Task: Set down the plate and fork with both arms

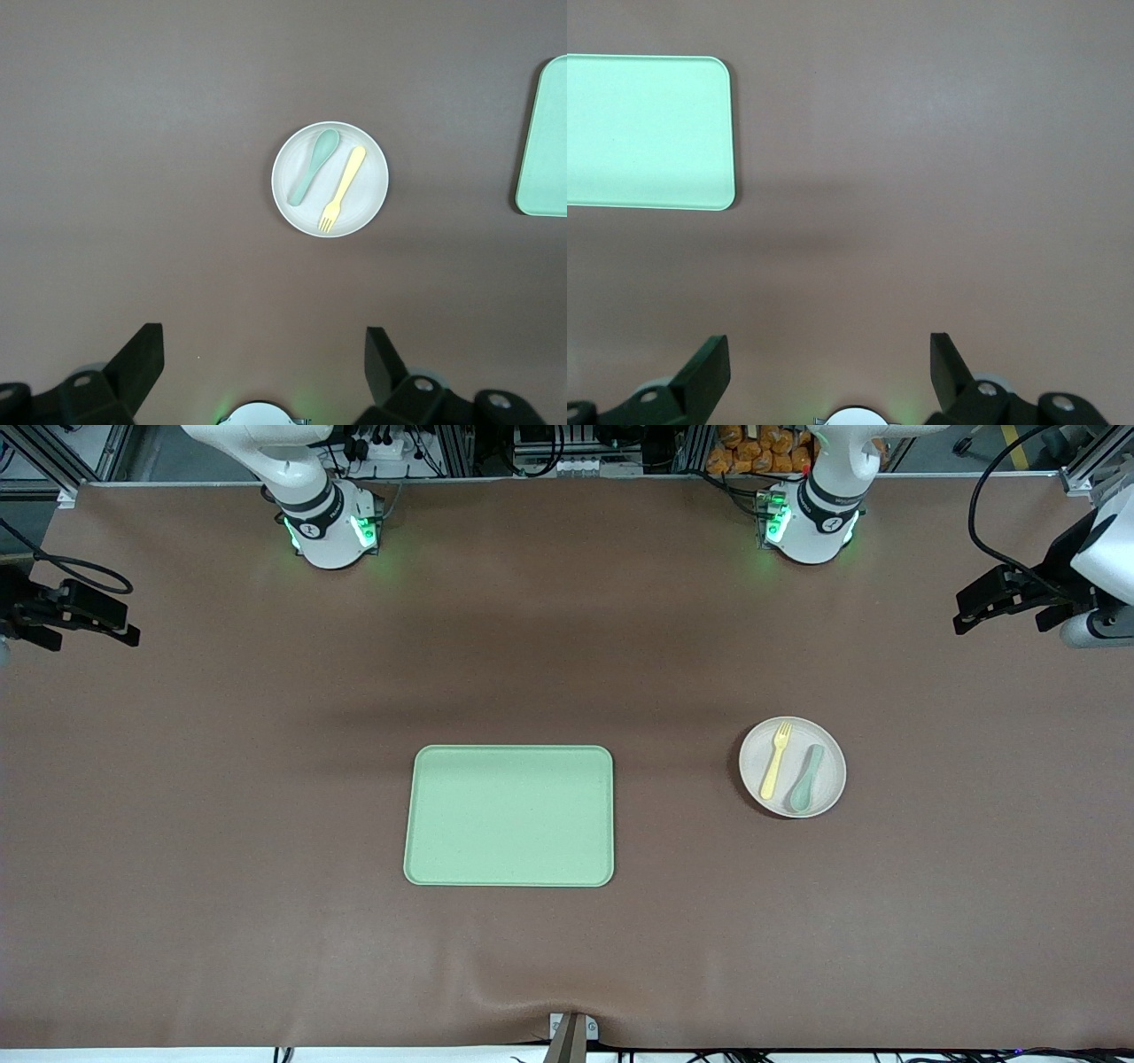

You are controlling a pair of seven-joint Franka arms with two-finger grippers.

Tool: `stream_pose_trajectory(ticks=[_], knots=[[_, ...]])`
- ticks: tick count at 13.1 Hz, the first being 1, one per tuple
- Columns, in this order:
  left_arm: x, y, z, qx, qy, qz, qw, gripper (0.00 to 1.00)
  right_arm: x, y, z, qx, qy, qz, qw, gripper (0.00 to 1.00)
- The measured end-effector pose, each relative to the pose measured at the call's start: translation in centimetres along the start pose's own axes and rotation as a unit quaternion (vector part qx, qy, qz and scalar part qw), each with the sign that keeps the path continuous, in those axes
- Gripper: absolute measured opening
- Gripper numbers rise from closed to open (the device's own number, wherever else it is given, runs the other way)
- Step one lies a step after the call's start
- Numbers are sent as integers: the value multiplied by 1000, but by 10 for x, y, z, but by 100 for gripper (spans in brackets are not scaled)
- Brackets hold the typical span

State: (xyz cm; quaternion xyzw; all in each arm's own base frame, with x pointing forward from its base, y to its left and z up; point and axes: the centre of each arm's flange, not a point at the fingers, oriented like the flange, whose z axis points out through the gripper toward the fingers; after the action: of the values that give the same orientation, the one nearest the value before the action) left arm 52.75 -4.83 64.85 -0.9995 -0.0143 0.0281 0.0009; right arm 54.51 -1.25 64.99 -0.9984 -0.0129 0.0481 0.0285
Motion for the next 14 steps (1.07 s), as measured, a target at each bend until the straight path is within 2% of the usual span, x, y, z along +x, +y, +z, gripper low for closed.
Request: stream_pose_trajectory(ticks=[9,14], knots=[[1,-5,5,0,-5,-5,1000,100,0,0,0,0,0,0,1000,100],[18,-3,42,-4,-40,-4,999,100,0,0,0,0,-1,0,1000,100]])
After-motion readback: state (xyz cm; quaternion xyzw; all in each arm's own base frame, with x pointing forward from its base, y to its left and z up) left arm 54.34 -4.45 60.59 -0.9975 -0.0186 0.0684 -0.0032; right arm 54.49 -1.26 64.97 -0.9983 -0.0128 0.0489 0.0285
